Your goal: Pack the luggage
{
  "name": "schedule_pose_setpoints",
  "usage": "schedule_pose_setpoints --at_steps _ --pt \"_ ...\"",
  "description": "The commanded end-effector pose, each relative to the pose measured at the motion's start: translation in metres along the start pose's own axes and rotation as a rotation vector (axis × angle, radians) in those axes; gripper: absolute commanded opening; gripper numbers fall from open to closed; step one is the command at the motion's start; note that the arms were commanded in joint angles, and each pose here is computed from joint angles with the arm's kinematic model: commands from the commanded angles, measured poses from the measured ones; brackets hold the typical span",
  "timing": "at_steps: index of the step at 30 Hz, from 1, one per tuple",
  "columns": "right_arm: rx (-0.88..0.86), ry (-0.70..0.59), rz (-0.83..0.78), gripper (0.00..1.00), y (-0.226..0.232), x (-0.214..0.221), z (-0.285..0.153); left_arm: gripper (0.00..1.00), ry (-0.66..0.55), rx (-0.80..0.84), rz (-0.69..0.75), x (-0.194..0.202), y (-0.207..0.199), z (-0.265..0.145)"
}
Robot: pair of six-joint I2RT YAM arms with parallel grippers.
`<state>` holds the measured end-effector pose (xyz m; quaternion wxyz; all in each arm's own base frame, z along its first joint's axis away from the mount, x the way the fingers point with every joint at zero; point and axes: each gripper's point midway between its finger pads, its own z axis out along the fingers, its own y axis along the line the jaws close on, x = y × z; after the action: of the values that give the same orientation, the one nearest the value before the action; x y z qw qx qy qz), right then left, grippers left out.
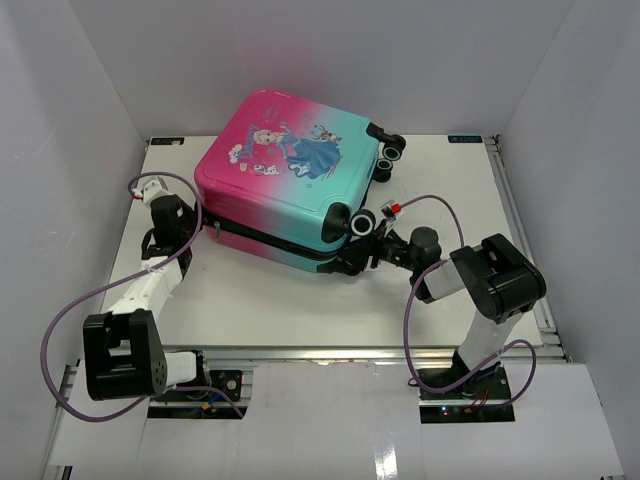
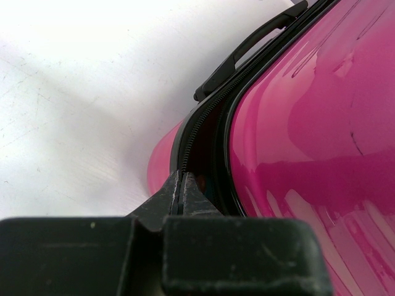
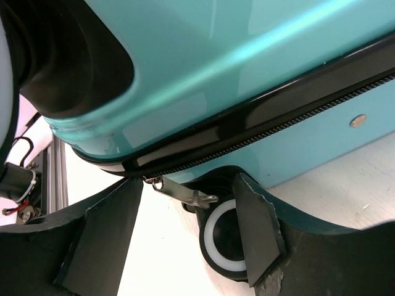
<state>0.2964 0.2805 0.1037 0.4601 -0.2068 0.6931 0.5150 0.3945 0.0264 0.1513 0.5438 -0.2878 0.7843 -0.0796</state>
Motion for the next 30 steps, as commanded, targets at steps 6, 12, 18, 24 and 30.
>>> schedule_pose_setpoints --at_steps 6,12,18,24,30 --pt "-0.294 -0.387 -0.411 0.58 0.07 -0.102 0.009 0.0 -0.15 0.169 -0.032 -0.052 -0.045 -0.022" --pt "-0.283 -0.379 -0.418 0.44 0.065 -0.096 0.012 0.0 -0.152 0.174 -0.032 -0.053 -0.046 -0.023" --pt "-0.278 -0.389 -0.446 0.27 0.066 -0.098 0.013 0.0 -0.156 0.177 -0.036 -0.054 -0.047 -0.025" --pt "-0.263 -0.388 -0.442 0.17 0.06 -0.096 0.016 0.0 -0.156 0.179 -0.035 -0.054 -0.047 -0.025" --pt "-0.245 -0.394 -0.431 0.12 0.056 -0.096 0.017 0.0 -0.163 0.176 -0.037 -0.055 -0.046 -0.027"
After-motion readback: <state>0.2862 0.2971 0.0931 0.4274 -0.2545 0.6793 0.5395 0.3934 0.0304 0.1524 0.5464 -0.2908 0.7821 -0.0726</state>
